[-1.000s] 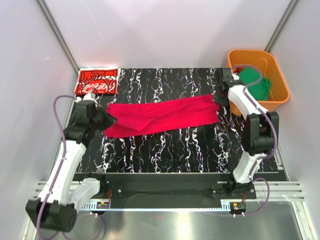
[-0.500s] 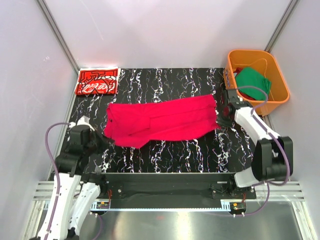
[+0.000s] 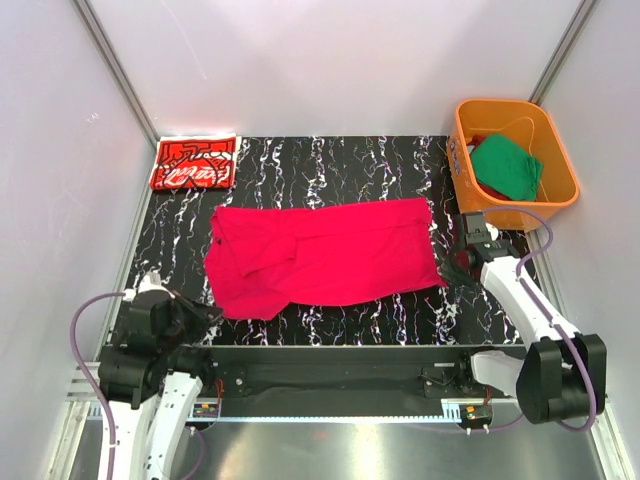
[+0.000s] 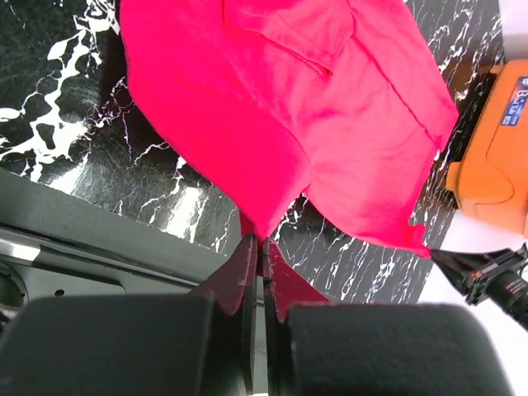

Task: Fold and stack the t-shirts
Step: Fold the tshirt

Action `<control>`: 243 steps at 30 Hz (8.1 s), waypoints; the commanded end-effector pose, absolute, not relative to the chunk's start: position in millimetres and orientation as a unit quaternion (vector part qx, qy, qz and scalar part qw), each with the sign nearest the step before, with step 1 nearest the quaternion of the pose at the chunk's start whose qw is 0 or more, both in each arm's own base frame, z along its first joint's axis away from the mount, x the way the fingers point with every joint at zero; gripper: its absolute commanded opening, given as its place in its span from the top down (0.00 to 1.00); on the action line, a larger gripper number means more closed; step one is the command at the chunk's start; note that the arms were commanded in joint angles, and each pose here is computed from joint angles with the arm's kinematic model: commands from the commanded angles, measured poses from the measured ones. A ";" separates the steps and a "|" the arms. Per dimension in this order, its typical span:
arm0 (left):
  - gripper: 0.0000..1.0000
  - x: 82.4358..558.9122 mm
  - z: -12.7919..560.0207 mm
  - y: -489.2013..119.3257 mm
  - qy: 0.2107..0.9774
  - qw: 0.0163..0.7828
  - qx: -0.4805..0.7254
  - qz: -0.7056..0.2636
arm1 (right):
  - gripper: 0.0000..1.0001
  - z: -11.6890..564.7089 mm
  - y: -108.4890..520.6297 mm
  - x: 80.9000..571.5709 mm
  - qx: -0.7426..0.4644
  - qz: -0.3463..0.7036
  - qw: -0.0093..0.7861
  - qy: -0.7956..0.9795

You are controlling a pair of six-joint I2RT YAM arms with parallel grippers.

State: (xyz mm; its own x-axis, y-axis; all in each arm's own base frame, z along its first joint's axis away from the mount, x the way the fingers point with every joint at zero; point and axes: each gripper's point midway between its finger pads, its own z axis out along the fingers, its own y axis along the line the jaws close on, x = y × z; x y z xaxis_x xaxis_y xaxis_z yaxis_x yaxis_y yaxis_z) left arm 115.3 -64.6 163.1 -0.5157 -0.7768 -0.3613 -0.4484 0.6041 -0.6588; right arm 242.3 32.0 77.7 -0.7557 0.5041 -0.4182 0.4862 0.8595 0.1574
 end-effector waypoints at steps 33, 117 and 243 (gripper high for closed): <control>0.99 295.7 166.9 -62.9 0.893 0.325 -0.275 -0.145 | 1.00 73.6 29.4 397.5 0.227 -0.034 0.273 0.934; 1.00 378.4 133.6 -38.9 0.880 0.310 -0.333 -0.134 | 0.97 37.6 20.1 455.5 0.231 -0.055 0.250 0.939; 0.99 419.1 87.8 -24.4 0.904 0.242 -0.333 -0.114 | 0.82 25.5 2.0 449.5 0.294 -0.083 0.276 0.912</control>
